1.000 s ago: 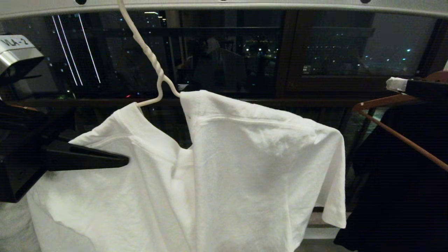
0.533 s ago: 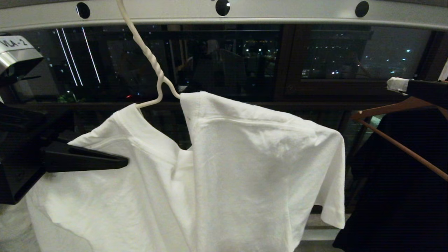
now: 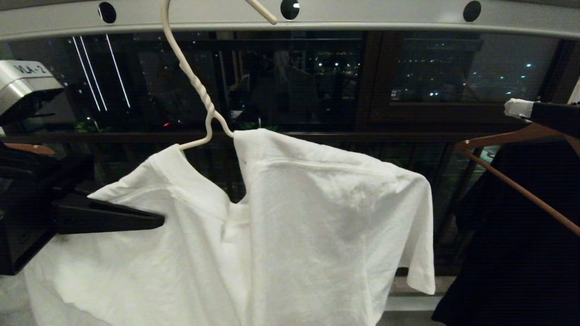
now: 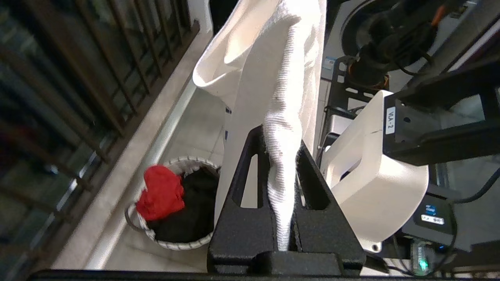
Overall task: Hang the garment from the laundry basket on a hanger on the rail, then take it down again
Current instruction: Hang the clothes rack on the clothesline
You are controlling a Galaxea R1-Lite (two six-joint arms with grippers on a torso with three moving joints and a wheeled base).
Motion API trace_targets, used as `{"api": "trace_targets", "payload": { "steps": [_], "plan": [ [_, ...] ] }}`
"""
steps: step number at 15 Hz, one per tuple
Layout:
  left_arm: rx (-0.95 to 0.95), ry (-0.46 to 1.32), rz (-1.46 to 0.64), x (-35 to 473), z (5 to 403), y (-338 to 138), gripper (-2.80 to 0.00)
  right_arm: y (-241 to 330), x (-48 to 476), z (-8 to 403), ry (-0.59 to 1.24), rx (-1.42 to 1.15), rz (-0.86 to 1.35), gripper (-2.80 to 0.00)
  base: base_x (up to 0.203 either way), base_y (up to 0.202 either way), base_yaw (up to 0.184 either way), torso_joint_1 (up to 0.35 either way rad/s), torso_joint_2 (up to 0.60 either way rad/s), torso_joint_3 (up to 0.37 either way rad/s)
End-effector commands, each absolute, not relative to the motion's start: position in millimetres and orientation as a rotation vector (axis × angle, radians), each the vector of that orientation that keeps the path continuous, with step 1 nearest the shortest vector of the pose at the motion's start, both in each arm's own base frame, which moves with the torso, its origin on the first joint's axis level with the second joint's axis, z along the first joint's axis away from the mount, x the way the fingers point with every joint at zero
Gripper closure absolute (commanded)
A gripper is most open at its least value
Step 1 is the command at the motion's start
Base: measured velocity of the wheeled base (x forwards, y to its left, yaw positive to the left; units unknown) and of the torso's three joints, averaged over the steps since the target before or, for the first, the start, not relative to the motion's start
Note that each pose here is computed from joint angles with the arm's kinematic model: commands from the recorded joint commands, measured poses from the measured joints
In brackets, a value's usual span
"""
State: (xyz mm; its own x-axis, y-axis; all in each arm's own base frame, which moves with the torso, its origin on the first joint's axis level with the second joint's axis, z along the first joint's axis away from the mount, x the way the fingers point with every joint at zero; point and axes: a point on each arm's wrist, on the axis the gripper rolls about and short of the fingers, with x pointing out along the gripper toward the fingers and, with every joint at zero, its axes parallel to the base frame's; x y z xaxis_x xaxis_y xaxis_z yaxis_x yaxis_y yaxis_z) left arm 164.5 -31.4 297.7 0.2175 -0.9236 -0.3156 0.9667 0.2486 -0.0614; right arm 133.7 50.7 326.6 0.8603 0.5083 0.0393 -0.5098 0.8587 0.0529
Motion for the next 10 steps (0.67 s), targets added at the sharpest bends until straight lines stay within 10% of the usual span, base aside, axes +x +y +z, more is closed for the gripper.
{"api": "trace_targets", "payload": {
  "steps": [1,10],
  "plan": [
    [0.163,0.33,-1.289,159,299,-31,0.0,51,133,328,-0.027,0.063,0.541,0.0,0.0,0.0,0.0,0.0,0.0,0.0],
    [0.119,0.348,-1.231,156,317,-30,0.0,54,134,328,-0.02,0.063,0.555,0.0,0.0,0.0,0.0,0.0,0.0,0.0]
  ]
}}
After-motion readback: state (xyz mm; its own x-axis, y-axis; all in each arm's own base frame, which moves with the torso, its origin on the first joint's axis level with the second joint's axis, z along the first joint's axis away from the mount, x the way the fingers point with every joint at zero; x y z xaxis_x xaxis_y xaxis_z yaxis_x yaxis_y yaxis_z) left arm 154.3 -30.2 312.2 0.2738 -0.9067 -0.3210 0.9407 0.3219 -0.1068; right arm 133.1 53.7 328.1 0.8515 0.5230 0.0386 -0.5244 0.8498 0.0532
